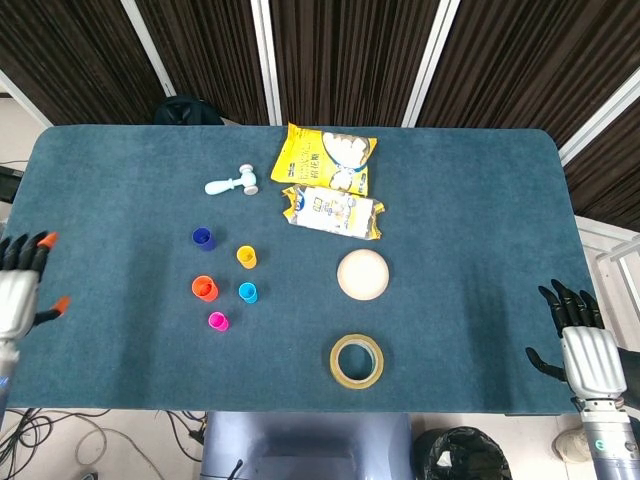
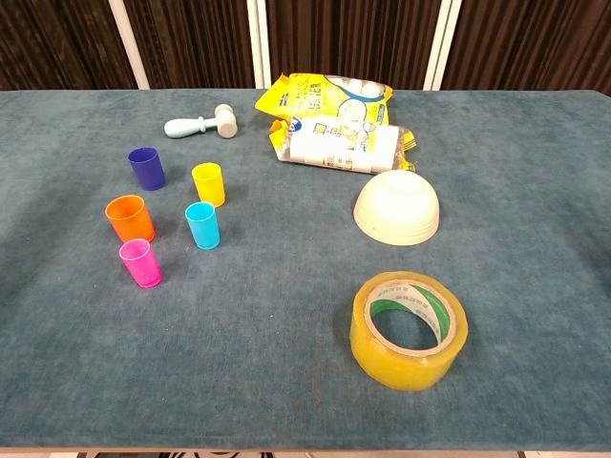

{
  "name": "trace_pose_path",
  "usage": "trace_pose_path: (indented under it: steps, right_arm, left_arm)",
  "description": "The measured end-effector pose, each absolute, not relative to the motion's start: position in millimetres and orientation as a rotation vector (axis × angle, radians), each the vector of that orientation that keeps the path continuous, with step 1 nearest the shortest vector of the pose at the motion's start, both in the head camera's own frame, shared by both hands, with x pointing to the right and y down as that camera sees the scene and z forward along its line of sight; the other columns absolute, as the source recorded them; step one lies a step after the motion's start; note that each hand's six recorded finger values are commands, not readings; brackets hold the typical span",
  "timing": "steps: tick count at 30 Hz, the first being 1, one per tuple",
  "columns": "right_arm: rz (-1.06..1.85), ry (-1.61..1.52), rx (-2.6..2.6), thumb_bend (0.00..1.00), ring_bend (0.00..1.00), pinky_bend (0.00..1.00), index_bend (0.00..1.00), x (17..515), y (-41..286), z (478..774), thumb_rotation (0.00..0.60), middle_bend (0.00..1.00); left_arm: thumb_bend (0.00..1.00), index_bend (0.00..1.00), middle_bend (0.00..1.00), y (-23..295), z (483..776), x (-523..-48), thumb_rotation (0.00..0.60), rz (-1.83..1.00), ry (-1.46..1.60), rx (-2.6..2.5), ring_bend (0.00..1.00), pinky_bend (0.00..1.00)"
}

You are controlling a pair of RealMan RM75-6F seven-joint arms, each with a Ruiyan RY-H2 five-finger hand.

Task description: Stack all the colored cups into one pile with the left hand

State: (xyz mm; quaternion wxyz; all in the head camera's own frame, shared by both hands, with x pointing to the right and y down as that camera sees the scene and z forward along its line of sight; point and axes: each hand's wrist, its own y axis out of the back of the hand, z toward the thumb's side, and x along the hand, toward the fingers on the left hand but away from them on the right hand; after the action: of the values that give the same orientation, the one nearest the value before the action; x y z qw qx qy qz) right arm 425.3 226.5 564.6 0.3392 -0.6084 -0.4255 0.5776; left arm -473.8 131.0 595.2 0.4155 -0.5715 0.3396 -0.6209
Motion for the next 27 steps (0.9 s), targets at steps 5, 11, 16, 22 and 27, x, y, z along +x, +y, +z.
trace_pose_path:
  steps: [5,11,16,22,27]
  right_arm:
    - [1.512,-1.109,-1.581,0.31,0.1,0.04,0.09,426,227,565,0.6,0.04]
    - [1.518,-1.118,-1.575,0.31,0.1,0.04,0.09,428,226,566,0.6,0.04]
    - [1.527,-1.111,-1.579,0.31,0.1,0.04,0.09,427,227,568,0.6,0.04]
    - [1.539,-1.099,-1.582,0.31,0.1,0.04,0.09,427,228,572,0.6,0.04]
    - [1.54,-1.1,-1.578,0.31,0.1,0.04,0.09,427,227,573,0.6,0.04]
  left_arm:
    - [0.19,0.09,0.07,83,613,-439,0.6,-1.524,0.691,-1.468,0.0,0.0]
    - [0.19,0.1,0.07,42,646,-408,0.6,-1.563,0.543,-1.502,0.0,0.0]
    - [0.19,0.11,0.07,25,673,-387,0.6,-1.61,0.487,-1.546,0.0,0.0]
    - [0.19,0.15,0.09,19,693,-363,0.6,-1.626,0.439,-1.589,0.0,0.0]
    - [0.19,0.2,0.09,14,704,-349,0.6,-1.63,0.418,-1.595,0.0,0.0]
